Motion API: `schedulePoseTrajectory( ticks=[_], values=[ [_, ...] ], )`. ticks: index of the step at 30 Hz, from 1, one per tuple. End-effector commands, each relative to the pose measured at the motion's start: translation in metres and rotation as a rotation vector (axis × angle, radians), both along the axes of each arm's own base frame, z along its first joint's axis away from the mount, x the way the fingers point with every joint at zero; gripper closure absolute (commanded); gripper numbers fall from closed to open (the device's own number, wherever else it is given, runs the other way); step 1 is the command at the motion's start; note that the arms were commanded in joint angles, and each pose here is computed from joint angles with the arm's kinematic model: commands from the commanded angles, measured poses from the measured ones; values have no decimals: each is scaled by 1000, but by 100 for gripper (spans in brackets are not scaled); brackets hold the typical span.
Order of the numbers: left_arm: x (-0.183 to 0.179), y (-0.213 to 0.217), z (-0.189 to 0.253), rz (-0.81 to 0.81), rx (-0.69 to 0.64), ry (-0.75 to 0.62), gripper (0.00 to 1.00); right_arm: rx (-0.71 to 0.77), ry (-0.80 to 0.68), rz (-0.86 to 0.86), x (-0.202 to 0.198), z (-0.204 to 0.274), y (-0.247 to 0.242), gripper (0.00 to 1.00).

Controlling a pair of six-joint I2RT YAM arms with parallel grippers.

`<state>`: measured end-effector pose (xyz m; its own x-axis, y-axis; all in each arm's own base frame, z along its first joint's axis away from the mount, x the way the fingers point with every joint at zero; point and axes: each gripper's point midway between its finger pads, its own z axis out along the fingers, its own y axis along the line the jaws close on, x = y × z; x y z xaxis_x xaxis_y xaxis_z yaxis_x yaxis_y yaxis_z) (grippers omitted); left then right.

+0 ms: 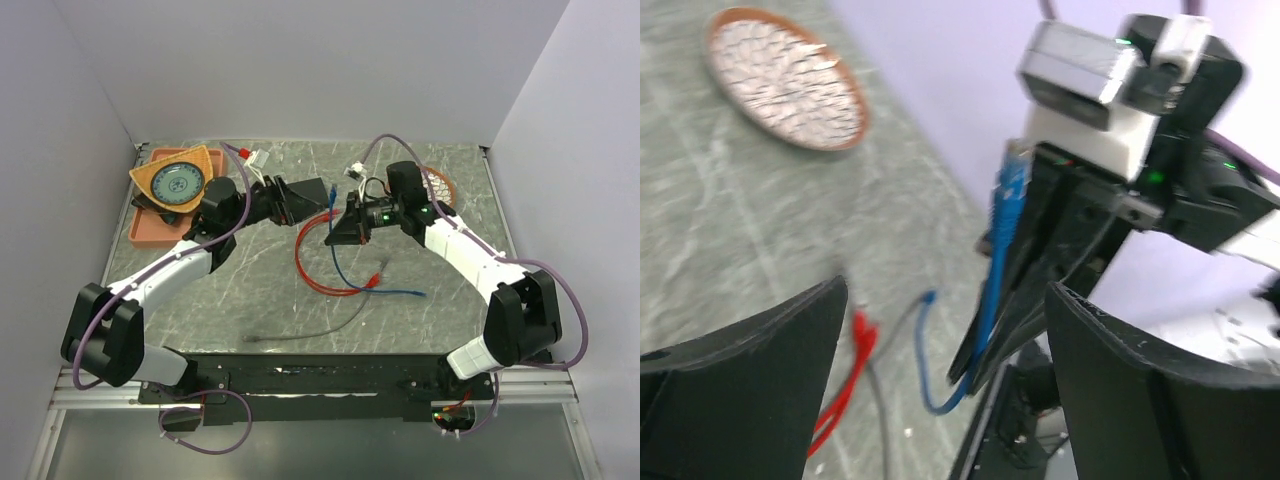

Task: Insert the plug into the switch port

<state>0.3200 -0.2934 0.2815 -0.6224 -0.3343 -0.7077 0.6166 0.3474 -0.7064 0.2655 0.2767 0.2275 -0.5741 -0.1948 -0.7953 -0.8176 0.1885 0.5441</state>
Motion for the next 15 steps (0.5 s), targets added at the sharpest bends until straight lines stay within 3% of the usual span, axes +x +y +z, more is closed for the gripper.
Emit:
schedulePoseTrajectory(
  ticks=[1, 15],
  values=[
    [-23, -11, 32, -147, -127, -86, 15, 29, -37, 115, -12, 18, 15, 100],
    [-21, -20, 39, -159, -141, -98, 26, 4, 15, 154, -19, 10, 24, 100]
  ],
)
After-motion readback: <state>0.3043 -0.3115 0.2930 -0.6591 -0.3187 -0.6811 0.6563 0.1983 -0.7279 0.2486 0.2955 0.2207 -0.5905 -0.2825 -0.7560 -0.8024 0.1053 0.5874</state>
